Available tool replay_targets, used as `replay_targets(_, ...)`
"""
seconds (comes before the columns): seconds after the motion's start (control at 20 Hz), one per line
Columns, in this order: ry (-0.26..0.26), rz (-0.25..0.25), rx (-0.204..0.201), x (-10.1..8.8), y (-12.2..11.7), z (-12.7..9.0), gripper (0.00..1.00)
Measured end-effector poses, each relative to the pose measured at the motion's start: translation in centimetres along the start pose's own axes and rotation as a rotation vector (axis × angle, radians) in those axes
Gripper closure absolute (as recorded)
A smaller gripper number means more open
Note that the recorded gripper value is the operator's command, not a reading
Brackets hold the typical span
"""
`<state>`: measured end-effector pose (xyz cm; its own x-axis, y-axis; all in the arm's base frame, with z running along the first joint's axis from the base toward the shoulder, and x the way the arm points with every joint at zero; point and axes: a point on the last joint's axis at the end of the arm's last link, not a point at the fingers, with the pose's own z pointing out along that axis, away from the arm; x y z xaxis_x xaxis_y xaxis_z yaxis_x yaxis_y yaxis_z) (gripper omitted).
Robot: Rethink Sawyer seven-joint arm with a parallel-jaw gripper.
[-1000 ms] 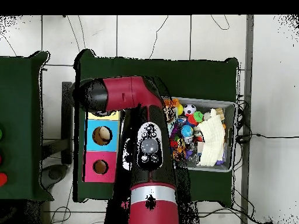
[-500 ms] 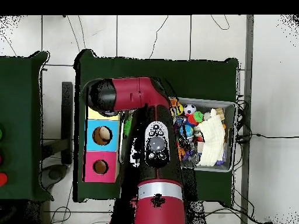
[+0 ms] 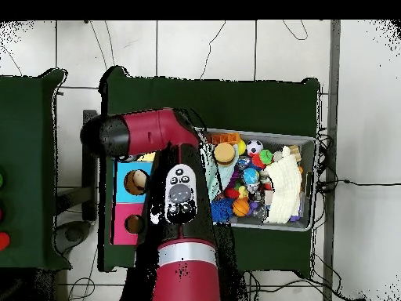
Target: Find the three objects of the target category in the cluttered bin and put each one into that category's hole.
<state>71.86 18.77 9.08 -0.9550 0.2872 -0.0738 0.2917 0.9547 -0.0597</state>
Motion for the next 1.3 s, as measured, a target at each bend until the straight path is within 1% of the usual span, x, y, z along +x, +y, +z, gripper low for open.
replay_targets(0.15,-0.009,-0.010,-0.009,0.3,1.0,-0.9,1.00)
replay_targets(0.2,-0.017,-0.011,-0.014,0.2,1.3,-1.6,1.00)
replay_targets(0.5,-0.041,-0.005,-0.023,-0.5,1.2,-3.3,1.00)
replay_targets(0.65,-0.046,-0.005,-0.023,-0.6,1.2,-3.6,1.00)
replay_targets(0.85,-0.044,-0.006,-0.021,-0.5,1.2,-3.5,1.00)
replay_targets(0.95,-0.039,-0.007,-0.018,-0.4,1.1,-3.0,1.00)
replay_targets(1.3,-0.004,-0.018,-0.001,0.8,1.2,-0.5,1.00)
